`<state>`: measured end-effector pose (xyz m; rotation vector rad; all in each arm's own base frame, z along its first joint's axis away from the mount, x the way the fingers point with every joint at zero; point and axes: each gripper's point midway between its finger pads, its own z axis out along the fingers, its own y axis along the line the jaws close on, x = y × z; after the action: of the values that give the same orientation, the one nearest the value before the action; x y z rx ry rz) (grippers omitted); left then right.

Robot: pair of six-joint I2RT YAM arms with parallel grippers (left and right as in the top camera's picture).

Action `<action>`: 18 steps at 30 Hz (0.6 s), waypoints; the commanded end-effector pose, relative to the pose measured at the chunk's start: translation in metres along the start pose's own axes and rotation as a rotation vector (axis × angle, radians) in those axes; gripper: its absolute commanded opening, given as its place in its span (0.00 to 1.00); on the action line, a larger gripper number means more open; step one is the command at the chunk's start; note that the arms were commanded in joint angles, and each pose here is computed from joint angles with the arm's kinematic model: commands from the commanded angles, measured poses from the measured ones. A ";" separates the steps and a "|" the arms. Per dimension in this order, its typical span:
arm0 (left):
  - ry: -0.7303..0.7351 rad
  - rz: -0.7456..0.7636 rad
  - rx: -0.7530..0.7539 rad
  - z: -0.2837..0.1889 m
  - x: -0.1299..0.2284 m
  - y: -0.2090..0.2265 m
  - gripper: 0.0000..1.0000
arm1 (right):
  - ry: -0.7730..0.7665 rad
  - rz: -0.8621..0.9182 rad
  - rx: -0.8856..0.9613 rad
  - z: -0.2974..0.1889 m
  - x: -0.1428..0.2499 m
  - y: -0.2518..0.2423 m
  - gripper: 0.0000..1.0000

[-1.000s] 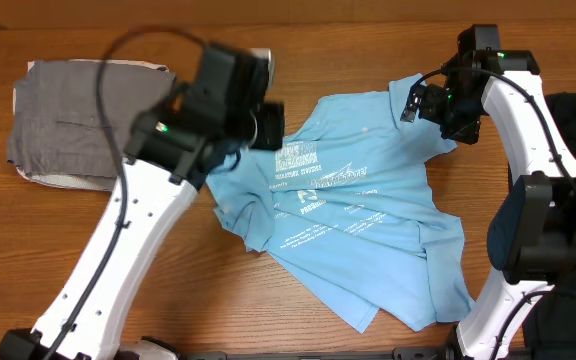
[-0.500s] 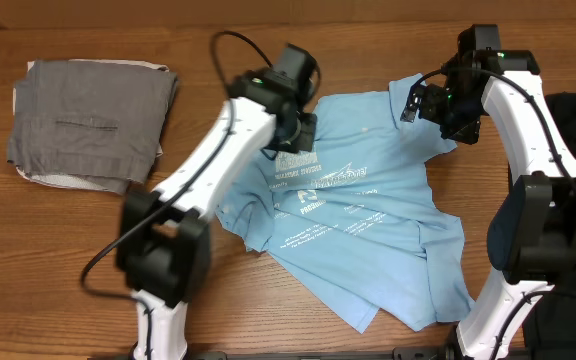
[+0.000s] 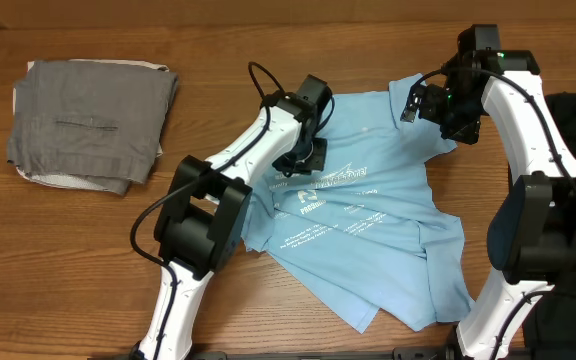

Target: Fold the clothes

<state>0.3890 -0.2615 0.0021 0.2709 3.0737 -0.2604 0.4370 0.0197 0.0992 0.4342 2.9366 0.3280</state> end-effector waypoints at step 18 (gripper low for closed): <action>0.113 0.170 0.072 0.009 0.057 -0.094 0.19 | -0.042 -0.006 -0.017 -0.015 -0.007 0.005 1.00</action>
<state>0.2879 -0.3640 0.0038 0.6695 3.1278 -0.4397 0.4370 0.0196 0.0992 0.4343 2.9366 0.3274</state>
